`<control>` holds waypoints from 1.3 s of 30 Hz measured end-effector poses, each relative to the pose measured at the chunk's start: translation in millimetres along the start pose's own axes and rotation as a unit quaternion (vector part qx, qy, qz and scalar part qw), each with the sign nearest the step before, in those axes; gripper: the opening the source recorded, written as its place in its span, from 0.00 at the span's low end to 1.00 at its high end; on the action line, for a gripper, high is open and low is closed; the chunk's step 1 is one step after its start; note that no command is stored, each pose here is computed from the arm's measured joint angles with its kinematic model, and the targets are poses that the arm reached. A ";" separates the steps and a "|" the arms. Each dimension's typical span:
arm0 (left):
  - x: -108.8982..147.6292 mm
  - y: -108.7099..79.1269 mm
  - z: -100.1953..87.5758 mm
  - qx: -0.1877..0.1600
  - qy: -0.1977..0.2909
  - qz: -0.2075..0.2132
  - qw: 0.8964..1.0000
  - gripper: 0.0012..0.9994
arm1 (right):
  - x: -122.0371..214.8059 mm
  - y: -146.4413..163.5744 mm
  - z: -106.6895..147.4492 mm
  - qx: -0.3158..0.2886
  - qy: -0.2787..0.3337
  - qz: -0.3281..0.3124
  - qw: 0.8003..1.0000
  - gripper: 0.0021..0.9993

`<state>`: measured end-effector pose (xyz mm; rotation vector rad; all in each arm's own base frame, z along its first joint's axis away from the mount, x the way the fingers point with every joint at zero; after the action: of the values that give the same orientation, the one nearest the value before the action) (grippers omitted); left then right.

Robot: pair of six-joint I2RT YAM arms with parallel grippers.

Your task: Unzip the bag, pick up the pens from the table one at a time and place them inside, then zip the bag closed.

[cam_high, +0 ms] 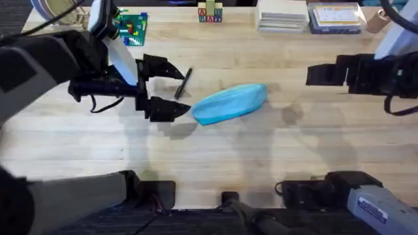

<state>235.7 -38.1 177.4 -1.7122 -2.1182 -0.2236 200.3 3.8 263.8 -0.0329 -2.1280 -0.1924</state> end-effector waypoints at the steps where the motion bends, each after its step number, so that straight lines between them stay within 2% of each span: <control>1: -1.5 1.5 2.2 -0.002 -0.005 0.004 1.000 0.99 | 0.0 0.0 0.0 0.000 0.000 0.000 1.000 1.00; 7: -16.9 2.6 9.5 -0.027 -0.011 0.039 0.999 0.99 | 0.0 0.0 0.0 0.000 0.000 0.000 1.000 1.00; 8: -28.9 0.7 12.4 -0.036 -0.006 0.064 0.997 0.99 | 0.0 0.0 0.0 0.000 0.000 0.000 1.000 1.00; 13: -47.0 2.2 23.7 -0.039 0.008 0.096 0.995 0.99 | 0.0 0.0 0.0 0.000 0.000 0.000 1.000 1.00; 19: -48.4 5.7 25.2 -0.051 0.007 0.092 0.994 0.99 | 0.0 0.0 0.0 -0.002 0.000 0.000 1.000 1.00; 33: -48.4 6.0 25.0 -0.052 0.007 0.092 0.994 0.99 | 0.0 0.0 0.0 -0.002 0.000 0.000 1.000 1.00; 39: -48.9 8.3 22.2 -0.062 -0.009 0.087 0.994 0.99 | 0.0 0.0 0.0 -0.002 0.000 0.000 1.000 1.00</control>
<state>247.1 -71.9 136.4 -1.9659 -1.9899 -0.2947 200.3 3.8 263.8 -0.0348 -2.1275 -0.1956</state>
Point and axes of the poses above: each hand's point on the last joint's axis, 136 mm out from that joint toward the fingers, its own x axis back along the fingers, its own y axis along the line the jaws close on, z = x × y, the point moved 8 cm from there along x, back along the fingers, and after that the axes turned 4 degrees about -x, right-handed, at the moved point
